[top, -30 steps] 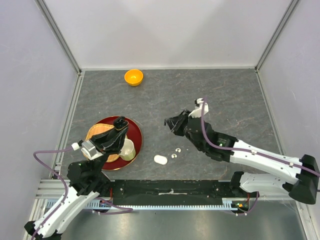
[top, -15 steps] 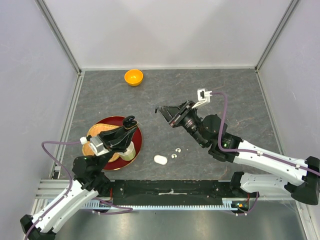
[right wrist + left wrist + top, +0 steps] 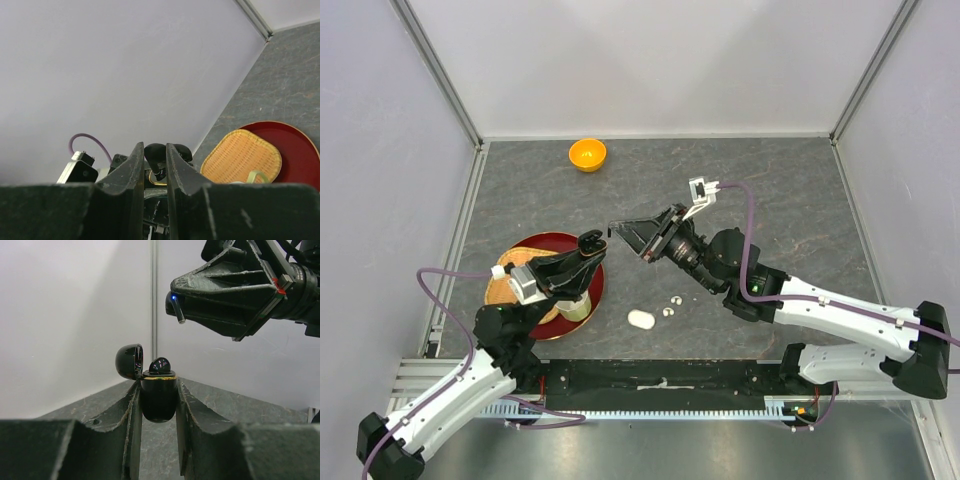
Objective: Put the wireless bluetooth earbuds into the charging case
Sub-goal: Place the earbud in the charging case.
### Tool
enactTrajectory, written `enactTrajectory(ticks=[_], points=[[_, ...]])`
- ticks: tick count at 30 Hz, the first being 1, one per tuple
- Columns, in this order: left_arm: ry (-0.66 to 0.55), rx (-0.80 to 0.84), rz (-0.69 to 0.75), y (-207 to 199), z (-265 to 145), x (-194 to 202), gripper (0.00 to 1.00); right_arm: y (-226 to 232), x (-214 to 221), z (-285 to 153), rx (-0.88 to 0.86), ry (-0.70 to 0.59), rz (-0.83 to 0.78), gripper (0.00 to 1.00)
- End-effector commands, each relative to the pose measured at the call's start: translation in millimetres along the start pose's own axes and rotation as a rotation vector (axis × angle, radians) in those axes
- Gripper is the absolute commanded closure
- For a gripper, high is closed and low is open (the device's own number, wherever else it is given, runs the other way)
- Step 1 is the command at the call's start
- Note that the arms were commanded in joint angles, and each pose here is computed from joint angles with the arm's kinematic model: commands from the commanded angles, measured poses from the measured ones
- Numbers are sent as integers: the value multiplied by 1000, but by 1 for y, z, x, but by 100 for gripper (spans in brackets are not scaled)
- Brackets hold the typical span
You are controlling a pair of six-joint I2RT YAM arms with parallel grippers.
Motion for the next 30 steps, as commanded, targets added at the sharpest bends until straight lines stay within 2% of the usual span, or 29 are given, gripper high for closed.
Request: enactTrajectory(ticks=[1, 30], points=[[-79, 27, -27, -4, 6, -16, 98, 23, -8, 5, -75, -15, 4, 100], [-57, 46, -32, -5, 13, -11, 98, 8, 27, 22, 46, 53, -68, 100]])
Point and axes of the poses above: each gripper's point midway between its finger pads, its own z axis out along the fingers, its own y axis along the line the jaws close on, x = y × z, the point moved 6 cm from there along -z, back along the fingers, and after that the axes turned 3 degrees about z, right-handed, at the moved point
